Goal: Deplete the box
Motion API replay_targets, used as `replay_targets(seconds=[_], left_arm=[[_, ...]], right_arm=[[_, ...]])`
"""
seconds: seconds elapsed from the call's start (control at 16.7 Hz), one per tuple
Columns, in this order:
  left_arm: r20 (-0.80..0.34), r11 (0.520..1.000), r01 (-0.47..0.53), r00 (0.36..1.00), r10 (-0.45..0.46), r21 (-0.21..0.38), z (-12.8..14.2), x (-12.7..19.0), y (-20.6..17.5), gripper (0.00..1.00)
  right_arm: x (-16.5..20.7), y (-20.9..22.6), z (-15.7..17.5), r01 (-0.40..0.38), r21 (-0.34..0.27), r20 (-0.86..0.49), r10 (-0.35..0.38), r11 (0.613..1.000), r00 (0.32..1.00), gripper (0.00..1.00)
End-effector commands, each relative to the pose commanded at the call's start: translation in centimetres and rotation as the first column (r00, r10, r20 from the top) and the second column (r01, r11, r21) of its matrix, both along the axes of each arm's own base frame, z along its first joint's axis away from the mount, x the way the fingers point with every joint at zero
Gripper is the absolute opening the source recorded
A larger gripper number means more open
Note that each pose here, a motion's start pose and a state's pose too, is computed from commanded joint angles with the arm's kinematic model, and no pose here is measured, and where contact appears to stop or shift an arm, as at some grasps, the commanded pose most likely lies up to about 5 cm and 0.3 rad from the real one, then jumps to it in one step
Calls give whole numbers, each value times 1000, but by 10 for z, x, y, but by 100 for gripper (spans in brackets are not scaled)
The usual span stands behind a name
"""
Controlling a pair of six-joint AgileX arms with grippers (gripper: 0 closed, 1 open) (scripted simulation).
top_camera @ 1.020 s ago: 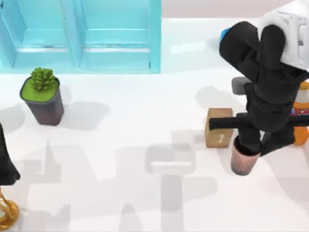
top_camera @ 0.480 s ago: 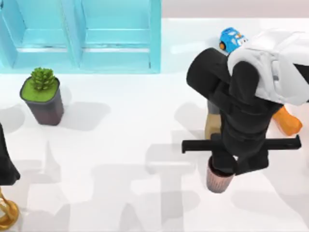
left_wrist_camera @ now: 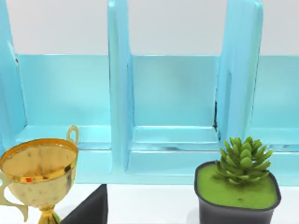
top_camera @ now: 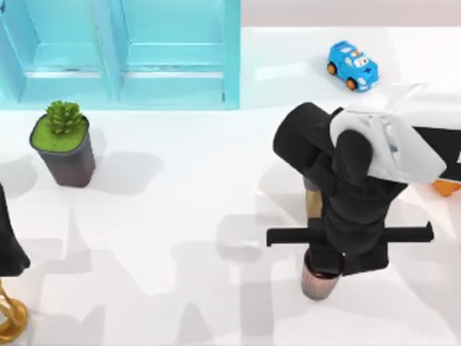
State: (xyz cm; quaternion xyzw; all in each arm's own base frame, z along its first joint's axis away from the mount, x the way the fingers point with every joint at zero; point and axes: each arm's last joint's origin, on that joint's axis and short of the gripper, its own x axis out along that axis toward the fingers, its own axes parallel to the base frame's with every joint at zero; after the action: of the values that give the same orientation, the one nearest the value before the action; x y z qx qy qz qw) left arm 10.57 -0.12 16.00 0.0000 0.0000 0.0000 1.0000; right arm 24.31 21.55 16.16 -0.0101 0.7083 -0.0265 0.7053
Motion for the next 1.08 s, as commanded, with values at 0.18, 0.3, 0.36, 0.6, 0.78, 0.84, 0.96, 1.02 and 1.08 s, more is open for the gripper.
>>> replay_targets(seconds=[0.18, 0.3, 0.36, 0.6, 0.78, 0.84, 0.96, 1.02, 1.08], left_arm=[[0, 1000, 0, 1000, 0, 0, 0, 0, 0, 100], [0, 1000, 0, 1000, 0, 0, 0, 0, 0, 100], [0, 1000, 0, 1000, 0, 0, 0, 0, 0, 100], [0, 1000, 0, 1000, 0, 0, 0, 0, 0, 100], [0, 1000, 0, 1000, 0, 0, 0, 0, 0, 100], [0, 1000, 0, 1000, 0, 0, 0, 0, 0, 100], [0, 1000, 0, 1000, 0, 0, 0, 0, 0, 100], [0, 1000, 0, 1000, 0, 0, 0, 0, 0, 100], [0, 1000, 0, 1000, 0, 0, 0, 0, 0, 100]], right_arm=[[0, 0, -3, 0, -2, -2, 0, 1000, 1000, 0], [0, 0, -3, 0, -2, -2, 0, 1000, 1000, 8], [0, 0, -3, 0, -2, -2, 0, 1000, 1000, 15], [0, 0, -3, 0, -2, -2, 0, 1000, 1000, 45], [0, 0, -3, 0, -2, -2, 0, 1000, 1000, 68], [0, 0, -3, 0, -2, -2, 0, 1000, 1000, 75], [0, 0, -3, 0, -2, -2, 0, 1000, 1000, 90], [0, 0, -3, 0, -2, -2, 0, 1000, 1000, 98], [0, 0, -3, 0, -2, -2, 0, 1000, 1000, 100]])
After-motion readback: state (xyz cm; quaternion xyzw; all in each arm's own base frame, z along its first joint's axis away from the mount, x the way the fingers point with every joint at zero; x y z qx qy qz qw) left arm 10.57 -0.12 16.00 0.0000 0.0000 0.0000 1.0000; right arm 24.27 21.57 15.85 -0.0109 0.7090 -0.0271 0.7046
